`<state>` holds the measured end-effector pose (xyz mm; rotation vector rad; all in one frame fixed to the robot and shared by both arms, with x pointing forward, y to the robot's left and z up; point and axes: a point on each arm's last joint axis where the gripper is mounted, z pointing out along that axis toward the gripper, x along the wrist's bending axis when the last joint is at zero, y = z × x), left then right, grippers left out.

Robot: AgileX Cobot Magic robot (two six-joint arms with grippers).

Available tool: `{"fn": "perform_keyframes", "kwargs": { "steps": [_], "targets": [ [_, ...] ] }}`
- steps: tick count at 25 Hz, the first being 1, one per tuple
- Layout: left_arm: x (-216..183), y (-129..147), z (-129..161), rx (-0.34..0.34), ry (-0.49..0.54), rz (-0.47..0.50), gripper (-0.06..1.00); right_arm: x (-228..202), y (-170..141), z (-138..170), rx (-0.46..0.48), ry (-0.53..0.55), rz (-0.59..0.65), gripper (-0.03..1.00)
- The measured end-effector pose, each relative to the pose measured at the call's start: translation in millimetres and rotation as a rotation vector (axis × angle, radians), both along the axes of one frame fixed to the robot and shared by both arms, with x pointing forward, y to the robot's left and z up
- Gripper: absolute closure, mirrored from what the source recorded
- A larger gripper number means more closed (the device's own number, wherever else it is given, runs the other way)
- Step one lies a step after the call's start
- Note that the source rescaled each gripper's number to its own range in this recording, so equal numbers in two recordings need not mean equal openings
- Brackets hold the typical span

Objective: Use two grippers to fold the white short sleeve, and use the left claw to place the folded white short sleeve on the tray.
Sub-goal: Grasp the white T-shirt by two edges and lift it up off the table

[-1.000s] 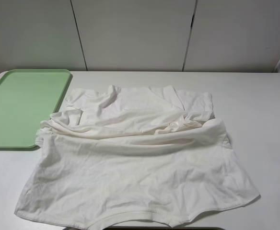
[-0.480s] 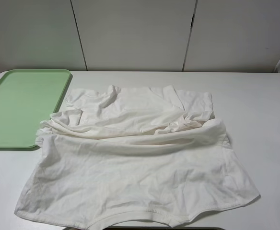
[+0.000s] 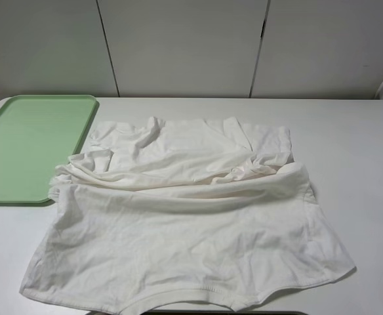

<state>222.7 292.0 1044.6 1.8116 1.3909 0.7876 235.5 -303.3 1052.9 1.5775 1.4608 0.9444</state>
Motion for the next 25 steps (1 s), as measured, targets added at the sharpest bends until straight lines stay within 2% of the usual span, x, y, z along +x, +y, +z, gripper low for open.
{"fn": "perform_keyframes", "kwargs": {
  "steps": [19,22,25],
  "targets": [
    [0.1,0.0,0.1,0.000,-0.001,0.000,-0.05,0.9,0.0,0.0,0.000,0.006,0.000,-0.03],
    [5.1,-0.7,3.1,-0.001,0.036,-0.003,-0.05,7.7,0.4,5.8,0.004,0.043,0.003,-0.03],
    [16.5,-1.5,18.0,0.003,0.089,-0.003,-0.05,23.6,1.2,23.6,0.009,0.083,0.010,-0.03]
  ]
}}
